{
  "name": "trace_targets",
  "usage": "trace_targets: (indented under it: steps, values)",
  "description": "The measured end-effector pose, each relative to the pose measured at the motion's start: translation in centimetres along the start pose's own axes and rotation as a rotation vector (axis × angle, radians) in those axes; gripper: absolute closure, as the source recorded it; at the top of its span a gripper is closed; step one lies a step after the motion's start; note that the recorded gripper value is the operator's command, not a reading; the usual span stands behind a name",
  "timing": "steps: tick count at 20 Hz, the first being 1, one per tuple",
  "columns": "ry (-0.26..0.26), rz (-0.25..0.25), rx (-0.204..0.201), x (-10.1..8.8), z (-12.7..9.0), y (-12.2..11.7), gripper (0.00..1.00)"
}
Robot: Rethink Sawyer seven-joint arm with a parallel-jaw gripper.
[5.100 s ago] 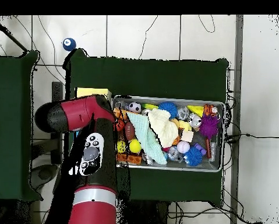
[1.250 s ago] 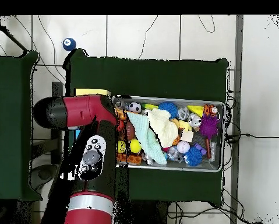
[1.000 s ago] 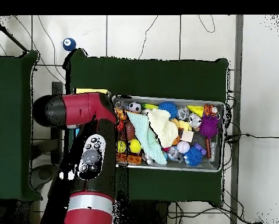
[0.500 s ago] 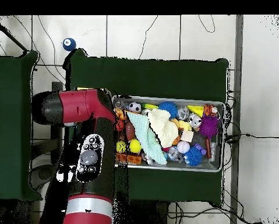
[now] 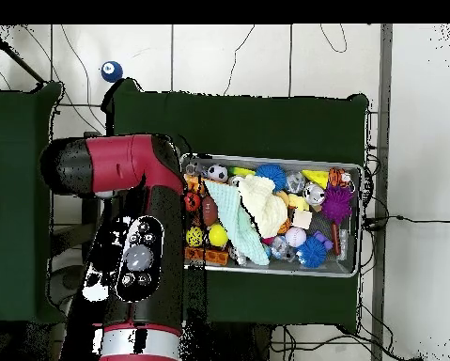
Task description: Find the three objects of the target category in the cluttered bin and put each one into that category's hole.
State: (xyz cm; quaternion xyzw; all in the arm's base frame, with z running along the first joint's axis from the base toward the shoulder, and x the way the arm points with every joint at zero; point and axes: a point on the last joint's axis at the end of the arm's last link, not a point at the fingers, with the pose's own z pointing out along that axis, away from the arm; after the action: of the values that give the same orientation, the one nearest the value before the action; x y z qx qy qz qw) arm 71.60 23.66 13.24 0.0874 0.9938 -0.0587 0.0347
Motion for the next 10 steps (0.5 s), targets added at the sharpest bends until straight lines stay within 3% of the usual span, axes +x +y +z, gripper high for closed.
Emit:
trace_targets:
  steps: [6, 10]
  values:
    - [-0.002, 0.008, 0.019, -1.6, -2.2, -0.6, 0.0]
    - [0.013, 0.01, 0.024, -2.6, -5.1, -0.5, 0.0]
